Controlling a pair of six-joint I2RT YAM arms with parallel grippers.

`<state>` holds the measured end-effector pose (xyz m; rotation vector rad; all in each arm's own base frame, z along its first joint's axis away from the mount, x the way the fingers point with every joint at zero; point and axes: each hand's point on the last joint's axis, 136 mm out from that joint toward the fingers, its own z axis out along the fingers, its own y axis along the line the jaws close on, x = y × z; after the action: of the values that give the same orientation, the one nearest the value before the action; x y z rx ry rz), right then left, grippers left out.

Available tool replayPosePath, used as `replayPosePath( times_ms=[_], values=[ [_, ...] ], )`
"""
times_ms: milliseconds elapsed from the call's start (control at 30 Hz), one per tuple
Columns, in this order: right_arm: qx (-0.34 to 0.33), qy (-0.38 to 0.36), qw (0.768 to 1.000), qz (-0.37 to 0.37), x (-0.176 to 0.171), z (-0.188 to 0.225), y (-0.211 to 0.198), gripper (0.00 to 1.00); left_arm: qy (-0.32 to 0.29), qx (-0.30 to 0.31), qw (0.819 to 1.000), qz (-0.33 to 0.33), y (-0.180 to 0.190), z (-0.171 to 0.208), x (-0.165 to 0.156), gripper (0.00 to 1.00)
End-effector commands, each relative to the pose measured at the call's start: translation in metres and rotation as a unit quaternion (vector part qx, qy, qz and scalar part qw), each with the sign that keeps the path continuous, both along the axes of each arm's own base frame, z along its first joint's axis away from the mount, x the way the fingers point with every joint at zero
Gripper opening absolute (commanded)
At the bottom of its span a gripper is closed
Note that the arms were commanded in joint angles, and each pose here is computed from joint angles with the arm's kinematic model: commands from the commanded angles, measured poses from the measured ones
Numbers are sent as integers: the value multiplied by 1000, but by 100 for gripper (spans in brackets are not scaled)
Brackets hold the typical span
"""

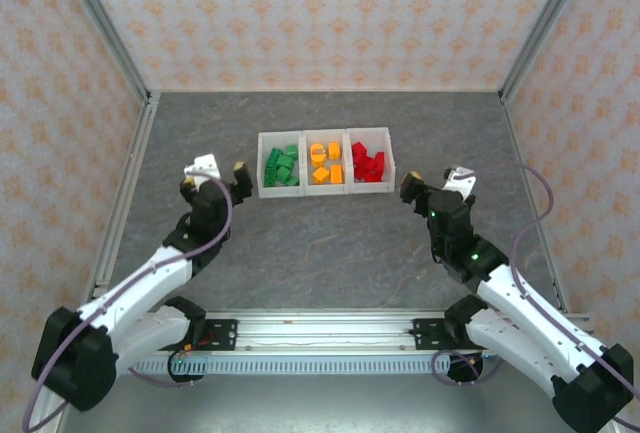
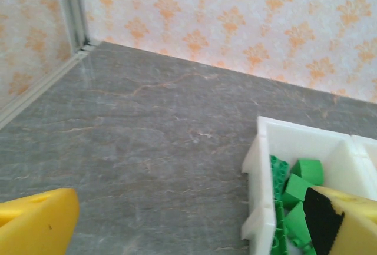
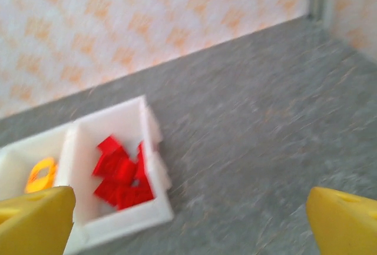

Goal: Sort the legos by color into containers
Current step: Reset both arms

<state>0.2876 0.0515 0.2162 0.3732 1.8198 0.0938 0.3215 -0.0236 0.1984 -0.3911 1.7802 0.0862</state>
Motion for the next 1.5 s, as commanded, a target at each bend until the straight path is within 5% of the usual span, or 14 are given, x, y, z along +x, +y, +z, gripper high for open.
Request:
replayPosePath(
  times_ms=[0, 267, 500, 567, 700, 767, 1000, 1067, 1300, 1467],
  values=[
    [-47, -101, 986, -123, -2, 18, -49, 100, -127, -26, 990, 53, 26, 36, -21, 100],
    [-16, -149, 971, -185, 4, -41, -111, 100, -148, 16, 981, 123, 59, 9, -53, 99],
    [-133, -81, 987, -36, 77, -67, -54, 100, -141, 61, 983, 98, 52, -2, -49, 99],
    [-129, -80, 984, -90, 72, -75, -70, 100, -162, 64, 982, 79, 49, 1, -48, 99],
    [-85, -131, 985, -80, 61, -73, -85, 100, -142, 83, 984, 69, 53, -12, -38, 99],
    [-77, -61, 993, -66, 76, -92, -81, 100, -127, 91, 985, 76, 58, -20, -33, 99],
    [-73, -76, 992, -74, 76, -87, -87, 100, -160, 86, 976, 123, 81, -28, -25, 100],
    [-73, -78, 991, -74, 75, -87, -87, 100, -171, 105, 976, 86, 73, -28, -12, 100],
    [-73, -75, 992, -74, 75, -88, -87, 100, -67, 58, 995, 53, 84, -64, 39, 100],
    [-72, -74, 992, -72, 76, -88, -87, 100, -85, 50, 993, 63, 89, -61, 32, 99]
  ],
)
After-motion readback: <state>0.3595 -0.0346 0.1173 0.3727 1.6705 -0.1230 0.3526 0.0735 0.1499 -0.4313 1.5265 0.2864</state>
